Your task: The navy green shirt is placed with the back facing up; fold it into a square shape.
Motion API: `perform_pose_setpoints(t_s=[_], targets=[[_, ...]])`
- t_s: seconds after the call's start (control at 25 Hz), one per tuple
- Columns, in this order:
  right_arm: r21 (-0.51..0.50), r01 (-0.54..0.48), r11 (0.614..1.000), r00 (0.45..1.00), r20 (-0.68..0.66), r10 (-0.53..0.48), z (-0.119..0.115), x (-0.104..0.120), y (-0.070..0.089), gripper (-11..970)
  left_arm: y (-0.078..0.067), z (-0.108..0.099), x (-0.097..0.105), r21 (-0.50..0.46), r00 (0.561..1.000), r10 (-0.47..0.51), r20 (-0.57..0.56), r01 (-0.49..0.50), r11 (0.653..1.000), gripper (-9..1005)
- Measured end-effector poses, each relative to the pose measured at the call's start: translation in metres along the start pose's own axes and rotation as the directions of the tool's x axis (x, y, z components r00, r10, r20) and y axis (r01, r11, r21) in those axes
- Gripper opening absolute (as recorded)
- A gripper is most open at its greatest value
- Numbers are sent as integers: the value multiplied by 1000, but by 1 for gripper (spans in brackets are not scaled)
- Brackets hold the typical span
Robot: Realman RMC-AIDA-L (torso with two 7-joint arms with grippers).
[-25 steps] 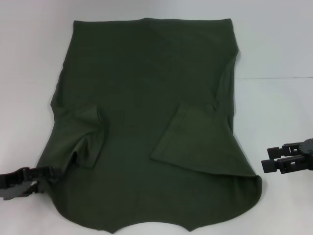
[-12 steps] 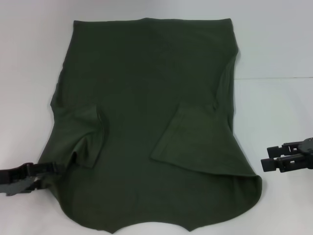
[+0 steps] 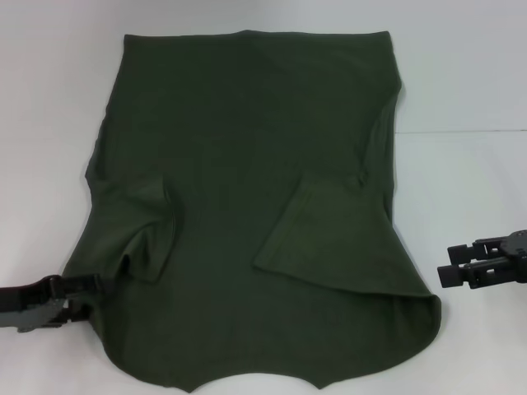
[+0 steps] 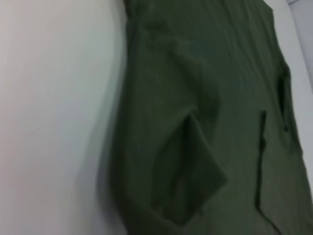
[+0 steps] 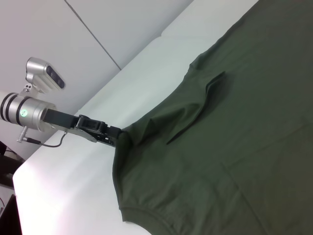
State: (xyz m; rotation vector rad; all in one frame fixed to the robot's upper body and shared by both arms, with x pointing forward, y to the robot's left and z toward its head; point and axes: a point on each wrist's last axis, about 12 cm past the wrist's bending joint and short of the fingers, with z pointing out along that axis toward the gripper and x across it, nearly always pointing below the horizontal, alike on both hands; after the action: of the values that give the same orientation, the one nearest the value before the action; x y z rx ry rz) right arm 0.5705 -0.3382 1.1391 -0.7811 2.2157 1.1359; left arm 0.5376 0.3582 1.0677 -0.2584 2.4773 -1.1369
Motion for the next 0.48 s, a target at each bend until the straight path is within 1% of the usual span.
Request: perform_pose_setpoints(t_s=[0.12, 0.48], targets=[[0, 1, 1000, 1000, 0, -1, 0, -1, 0, 924, -1, -1, 0, -1, 1000, -14, -7, 14, 1000, 849], [0, 1, 1000, 1000, 0, -1, 0, -1, 0, 925, 7, -3, -3, -44, 997, -63, 39, 65, 997, 823]])
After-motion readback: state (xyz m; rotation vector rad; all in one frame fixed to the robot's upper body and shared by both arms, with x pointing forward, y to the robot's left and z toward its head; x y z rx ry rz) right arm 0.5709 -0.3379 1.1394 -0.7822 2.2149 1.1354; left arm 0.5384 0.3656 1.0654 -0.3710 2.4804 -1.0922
